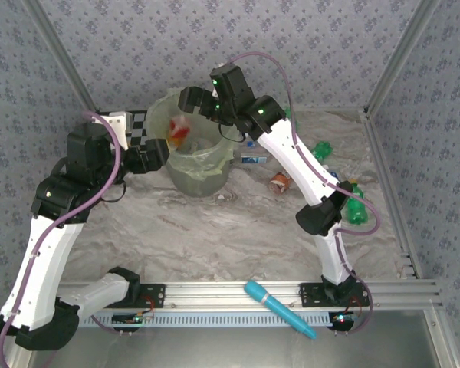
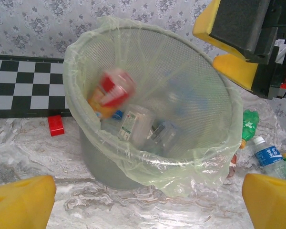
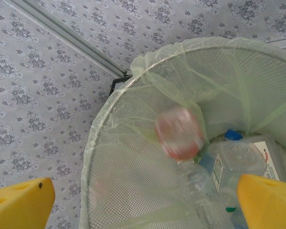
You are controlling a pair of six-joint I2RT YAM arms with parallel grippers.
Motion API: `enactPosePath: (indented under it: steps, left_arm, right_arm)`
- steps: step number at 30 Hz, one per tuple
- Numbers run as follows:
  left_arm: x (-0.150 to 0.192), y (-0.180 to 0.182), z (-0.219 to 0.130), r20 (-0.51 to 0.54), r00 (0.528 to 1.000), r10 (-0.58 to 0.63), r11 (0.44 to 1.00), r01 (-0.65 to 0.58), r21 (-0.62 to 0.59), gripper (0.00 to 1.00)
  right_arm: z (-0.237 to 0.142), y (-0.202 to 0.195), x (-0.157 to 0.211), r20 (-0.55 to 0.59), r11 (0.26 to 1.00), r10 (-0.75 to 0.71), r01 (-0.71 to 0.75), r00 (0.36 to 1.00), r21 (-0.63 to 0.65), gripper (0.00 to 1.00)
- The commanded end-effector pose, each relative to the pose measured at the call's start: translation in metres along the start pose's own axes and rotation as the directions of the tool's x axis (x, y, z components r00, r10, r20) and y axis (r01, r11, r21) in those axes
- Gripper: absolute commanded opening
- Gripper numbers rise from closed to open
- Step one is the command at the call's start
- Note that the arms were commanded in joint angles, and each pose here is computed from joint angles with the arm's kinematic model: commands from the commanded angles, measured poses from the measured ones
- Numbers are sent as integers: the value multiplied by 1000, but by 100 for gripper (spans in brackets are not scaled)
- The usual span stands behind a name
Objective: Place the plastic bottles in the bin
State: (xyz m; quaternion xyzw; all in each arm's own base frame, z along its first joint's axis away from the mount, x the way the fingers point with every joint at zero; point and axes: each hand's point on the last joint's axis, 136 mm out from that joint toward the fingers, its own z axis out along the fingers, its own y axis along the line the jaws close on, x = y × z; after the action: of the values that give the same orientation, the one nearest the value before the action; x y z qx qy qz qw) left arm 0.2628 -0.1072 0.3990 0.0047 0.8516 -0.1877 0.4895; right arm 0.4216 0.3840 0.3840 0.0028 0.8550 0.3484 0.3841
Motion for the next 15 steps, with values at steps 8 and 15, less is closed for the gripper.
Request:
enactPosePath:
  steps: [8, 15]
  left_arm:
    - [3, -7, 7, -25, 999, -25, 999, 26, 44, 100]
    - [4, -25, 16, -53, 998, -21, 990, 28, 135, 100]
  right_arm:
    - [-47, 6, -17, 69, 999, -31, 30, 997, 13, 99]
    - [-69, -8, -18, 83, 997, -44, 39, 996, 64, 99]
